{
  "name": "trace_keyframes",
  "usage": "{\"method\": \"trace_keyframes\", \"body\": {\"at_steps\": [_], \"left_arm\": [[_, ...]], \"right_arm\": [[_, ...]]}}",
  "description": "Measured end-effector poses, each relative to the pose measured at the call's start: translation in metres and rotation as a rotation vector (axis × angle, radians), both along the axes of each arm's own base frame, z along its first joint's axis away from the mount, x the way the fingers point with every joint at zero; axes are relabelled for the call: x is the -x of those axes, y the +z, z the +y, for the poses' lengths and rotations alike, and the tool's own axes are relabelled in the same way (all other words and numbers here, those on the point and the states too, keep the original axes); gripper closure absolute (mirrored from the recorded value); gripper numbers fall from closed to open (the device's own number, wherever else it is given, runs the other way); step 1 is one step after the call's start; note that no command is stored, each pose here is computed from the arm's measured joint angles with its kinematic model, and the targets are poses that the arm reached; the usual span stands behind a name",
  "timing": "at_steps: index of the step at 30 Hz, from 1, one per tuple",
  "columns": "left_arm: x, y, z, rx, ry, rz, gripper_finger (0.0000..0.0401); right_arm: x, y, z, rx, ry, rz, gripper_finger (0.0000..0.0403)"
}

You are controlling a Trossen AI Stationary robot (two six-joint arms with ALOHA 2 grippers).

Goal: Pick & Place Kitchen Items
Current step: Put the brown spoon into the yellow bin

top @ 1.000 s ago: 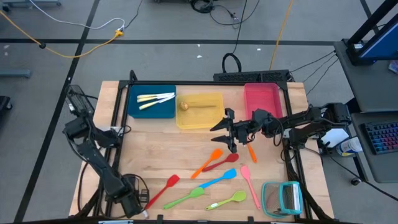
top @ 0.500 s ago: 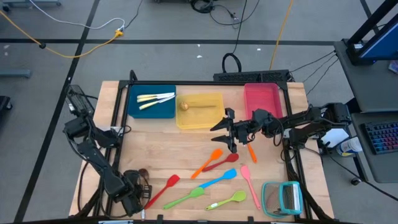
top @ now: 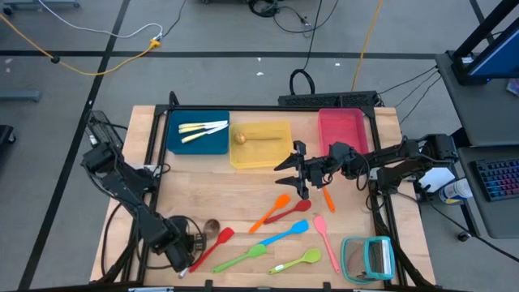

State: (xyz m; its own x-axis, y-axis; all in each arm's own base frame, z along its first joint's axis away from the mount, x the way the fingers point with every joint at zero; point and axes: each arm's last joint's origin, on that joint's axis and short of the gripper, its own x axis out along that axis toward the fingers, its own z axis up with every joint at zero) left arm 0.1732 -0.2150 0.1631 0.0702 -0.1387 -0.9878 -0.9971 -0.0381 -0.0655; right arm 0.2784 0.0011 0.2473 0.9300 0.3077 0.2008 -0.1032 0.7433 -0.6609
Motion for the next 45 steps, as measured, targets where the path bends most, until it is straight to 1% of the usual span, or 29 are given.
{"method": "trace_keyframes", "body": {"at_steps": [3,5,7,13,17,23,28,32,35,41,43,45], "left_arm": [[-0.003,0.000,-0.001,-0.023,-0.096,-0.077,0.0300],[-0.006,0.001,-0.002,-0.061,-0.175,-0.151,0.0300],[-0.008,0.001,-0.001,-0.085,-0.226,-0.179,0.0299],[-0.007,0.001,-0.001,-0.092,-0.246,-0.181,0.0299],[-0.007,0.001,-0.003,-0.098,-0.282,-0.197,0.0299],[-0.012,0.003,-0.007,-0.098,-0.359,-0.289,0.0299],[-0.013,-0.007,-0.011,-0.101,-0.405,-0.258,0.0300],[-0.012,-0.019,-0.017,-0.019,-0.460,-0.160,0.0299],[-0.012,-0.024,-0.019,0.004,-0.478,-0.127,0.0300],[-0.014,-0.033,-0.022,-0.069,-0.574,-0.166,0.0302],[-0.015,-0.036,-0.020,-0.089,-0.558,-0.156,0.0315],[-0.016,-0.037,-0.018,-0.088,-0.535,-0.141,0.0341]], "right_arm": [[0.000,0.000,0.000,0.000,0.000,0.003,0.0220],[0.000,0.000,0.000,0.000,0.000,0.003,0.0220],[0.000,0.000,0.000,-0.001,0.000,0.003,0.0220],[0.000,-0.001,0.000,-0.001,0.000,0.006,0.0220],[0.000,-0.002,0.000,-0.001,0.000,0.024,0.0220],[-0.001,-0.003,0.000,-0.002,0.000,0.030,0.0220],[-0.001,-0.003,0.000,-0.002,0.001,0.032,0.0220],[-0.001,-0.003,0.000,-0.002,0.001,0.033,0.0220],[-0.001,-0.003,0.000,-0.002,0.001,0.033,0.0220],[0.000,-0.002,0.000,-0.001,0.001,0.027,0.0220],[0.000,-0.002,0.000,-0.001,0.001,0.025,0.0220],[-0.001,-0.003,0.000,-0.002,0.001,0.028,0.0220]]}}
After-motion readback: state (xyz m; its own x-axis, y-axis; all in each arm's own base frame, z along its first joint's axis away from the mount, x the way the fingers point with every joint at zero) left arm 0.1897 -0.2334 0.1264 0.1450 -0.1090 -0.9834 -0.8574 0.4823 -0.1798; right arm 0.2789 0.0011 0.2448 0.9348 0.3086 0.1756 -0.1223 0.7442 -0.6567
